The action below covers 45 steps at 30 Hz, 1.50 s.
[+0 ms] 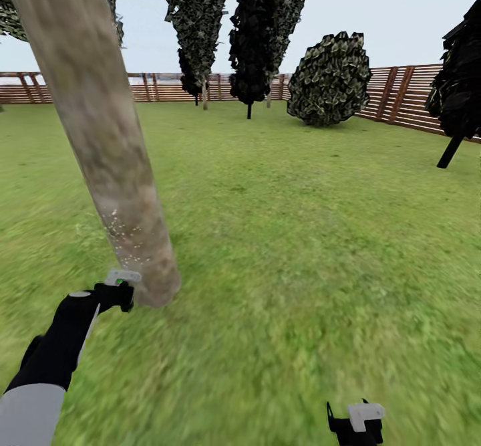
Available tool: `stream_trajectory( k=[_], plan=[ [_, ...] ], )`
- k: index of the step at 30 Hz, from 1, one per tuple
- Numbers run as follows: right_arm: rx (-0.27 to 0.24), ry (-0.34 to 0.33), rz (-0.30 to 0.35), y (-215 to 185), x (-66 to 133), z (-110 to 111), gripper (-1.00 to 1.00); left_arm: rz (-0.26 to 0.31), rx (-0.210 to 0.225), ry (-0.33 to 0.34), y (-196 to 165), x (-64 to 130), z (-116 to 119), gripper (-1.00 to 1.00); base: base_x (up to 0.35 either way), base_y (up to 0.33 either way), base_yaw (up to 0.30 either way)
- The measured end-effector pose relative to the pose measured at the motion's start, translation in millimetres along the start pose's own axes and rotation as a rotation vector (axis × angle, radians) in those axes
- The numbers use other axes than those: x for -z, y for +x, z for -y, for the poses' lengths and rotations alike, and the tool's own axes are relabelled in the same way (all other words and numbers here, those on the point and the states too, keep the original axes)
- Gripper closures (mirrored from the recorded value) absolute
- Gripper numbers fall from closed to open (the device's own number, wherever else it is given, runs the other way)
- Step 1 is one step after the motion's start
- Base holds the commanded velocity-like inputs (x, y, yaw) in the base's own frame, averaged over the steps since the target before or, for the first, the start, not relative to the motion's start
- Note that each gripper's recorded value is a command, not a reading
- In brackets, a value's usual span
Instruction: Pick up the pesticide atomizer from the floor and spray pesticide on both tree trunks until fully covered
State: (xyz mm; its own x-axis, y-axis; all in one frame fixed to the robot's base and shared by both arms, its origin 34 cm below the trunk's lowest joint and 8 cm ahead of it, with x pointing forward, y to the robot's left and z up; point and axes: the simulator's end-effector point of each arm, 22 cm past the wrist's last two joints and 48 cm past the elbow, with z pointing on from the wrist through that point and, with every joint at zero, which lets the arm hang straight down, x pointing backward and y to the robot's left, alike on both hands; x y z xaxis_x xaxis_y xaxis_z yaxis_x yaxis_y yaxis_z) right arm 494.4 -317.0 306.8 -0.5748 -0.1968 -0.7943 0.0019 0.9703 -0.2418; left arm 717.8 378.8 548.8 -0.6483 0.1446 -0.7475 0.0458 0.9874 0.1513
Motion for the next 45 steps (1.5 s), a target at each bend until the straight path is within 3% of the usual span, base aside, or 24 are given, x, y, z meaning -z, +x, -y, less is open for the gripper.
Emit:
stream_trajectory(
  k=[4, 6, 8, 11, 16, 26, 45],
  plan=[
    [0.0, -0.002, -0.001, 0, 0.2, -1, -1.0, -0.03, 0.026, -0.06, 26, -13.9, -1, 1.0, 0.006, -0.274, 0.0],
    [0.0, -0.003, -0.001, 0, 0.3, -2, -1.0, -0.005, 0.076, -0.094, 36, -19.5, -15, 1.0, 0.107, -0.259, 0.0],
    [0.0, -0.003, -0.001, 0, 0.4, -2, -1.0, -0.022, 0.123, -0.122, 57, -25.2, -26, 1.0, 0.211, -0.205, 0.0],
    [0.0, -0.003, -0.001, 0, 0.3, -2, -1.0, -0.035, 0.133, -0.127, 79, -32.9, -26, 1.0, 0.272, -0.159, 0.0],
    [0.0, -0.001, -0.001, 0, 0.2, -1, -1.0, -0.03, 0.156, -0.15, 85, -33.6, -33, 1.0, 0.293, -0.121, 0.088],
    [0.001, -0.004, -0.007, 4, 0.4, -2, -1.0, -0.035, 0.162, -0.151, 88, -35.5, -32, 1.0, 0.086, -0.206, 0.191],
    [0.003, -0.005, -0.008, 4, 0.3, -2, -1.0, -0.035, 0.165, -0.144, 88, -36.4, -26, 1.0, 0.0, -0.272, 0.007]
  ],
)
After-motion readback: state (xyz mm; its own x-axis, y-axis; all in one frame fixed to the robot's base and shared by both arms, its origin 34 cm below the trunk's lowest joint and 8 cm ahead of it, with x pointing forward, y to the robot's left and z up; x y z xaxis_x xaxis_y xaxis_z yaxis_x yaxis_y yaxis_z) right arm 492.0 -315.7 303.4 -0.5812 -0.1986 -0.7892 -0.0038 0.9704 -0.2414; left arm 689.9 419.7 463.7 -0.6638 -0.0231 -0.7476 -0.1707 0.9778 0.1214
